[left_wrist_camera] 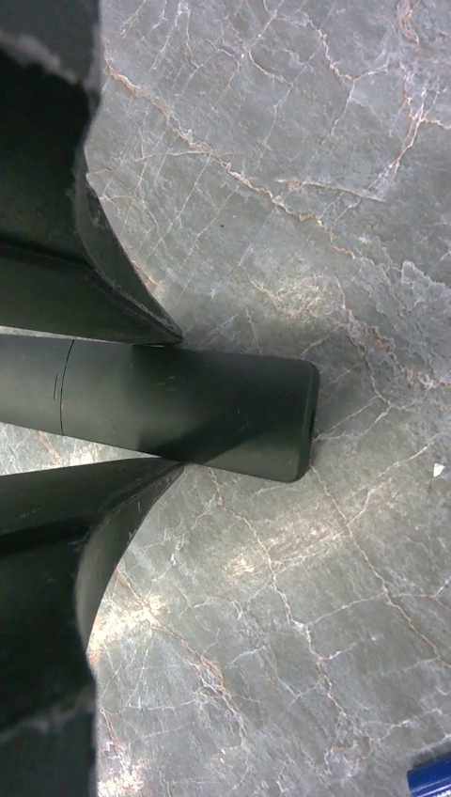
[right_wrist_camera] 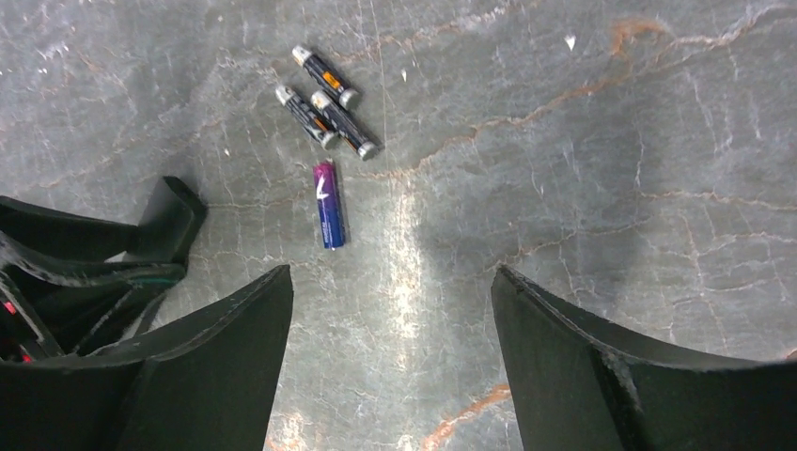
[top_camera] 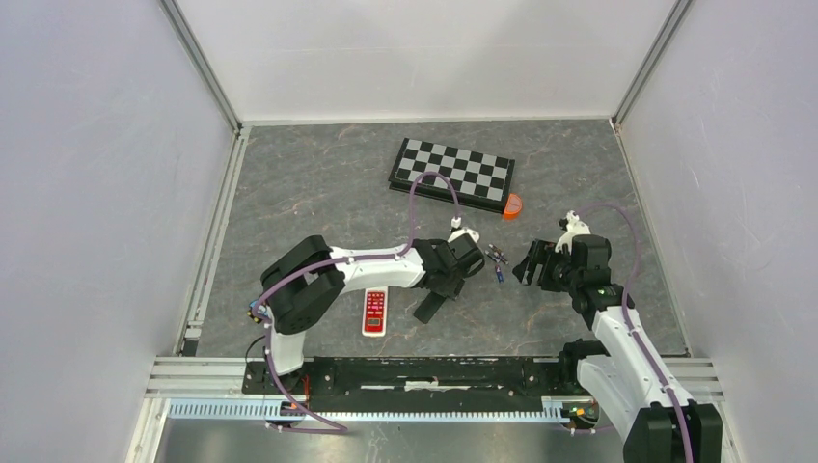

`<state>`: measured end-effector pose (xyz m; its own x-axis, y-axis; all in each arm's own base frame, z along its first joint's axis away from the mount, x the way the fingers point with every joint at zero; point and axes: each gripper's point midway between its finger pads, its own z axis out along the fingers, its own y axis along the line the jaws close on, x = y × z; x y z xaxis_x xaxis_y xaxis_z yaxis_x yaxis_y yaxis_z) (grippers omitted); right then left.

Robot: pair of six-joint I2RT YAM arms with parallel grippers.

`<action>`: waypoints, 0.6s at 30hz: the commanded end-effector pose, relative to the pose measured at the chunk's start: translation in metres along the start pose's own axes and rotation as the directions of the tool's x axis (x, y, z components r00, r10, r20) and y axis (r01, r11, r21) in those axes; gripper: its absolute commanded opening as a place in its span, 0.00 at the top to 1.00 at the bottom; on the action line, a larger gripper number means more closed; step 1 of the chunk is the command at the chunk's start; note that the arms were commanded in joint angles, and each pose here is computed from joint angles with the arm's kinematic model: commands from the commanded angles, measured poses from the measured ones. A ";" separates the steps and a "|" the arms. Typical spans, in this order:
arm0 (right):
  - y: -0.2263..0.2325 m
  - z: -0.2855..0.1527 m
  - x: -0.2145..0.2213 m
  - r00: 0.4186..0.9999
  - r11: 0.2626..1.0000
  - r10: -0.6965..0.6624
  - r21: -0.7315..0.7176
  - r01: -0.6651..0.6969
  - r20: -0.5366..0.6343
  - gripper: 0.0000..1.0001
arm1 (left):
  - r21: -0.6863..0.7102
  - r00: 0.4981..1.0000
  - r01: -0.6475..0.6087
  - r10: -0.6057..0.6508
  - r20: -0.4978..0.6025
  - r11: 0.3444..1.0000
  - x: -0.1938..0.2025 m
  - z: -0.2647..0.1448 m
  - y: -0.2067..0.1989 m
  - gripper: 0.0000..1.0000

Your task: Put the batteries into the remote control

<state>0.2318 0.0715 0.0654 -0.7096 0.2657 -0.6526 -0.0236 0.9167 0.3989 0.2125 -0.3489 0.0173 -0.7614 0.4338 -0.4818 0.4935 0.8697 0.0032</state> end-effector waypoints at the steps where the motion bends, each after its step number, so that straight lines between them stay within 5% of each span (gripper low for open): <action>1: 0.002 -0.002 -0.004 1.000 1.000 -0.020 0.004 0.020 -0.006 0.19 | -0.002 0.995 0.072 -0.072 -0.076 0.997 0.011 0.012 0.005 0.48; 7: 0.035 0.001 0.007 1.000 0.989 -0.025 -0.148 0.026 0.005 0.19 | -0.003 0.993 0.101 -0.101 -0.060 0.995 -0.002 0.016 0.010 0.60; 18: 0.131 -0.002 0.031 0.993 0.867 0.072 -0.498 -0.015 0.095 0.15 | 0.117 0.927 0.366 -0.372 0.038 0.923 -0.047 -0.004 0.025 0.63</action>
<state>0.1938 0.1740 0.0660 -0.7152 0.2189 -0.6638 -0.3207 0.7411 0.5899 0.2509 -0.3384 0.0207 -0.8487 0.2448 -0.4688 0.3310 0.9372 -0.1099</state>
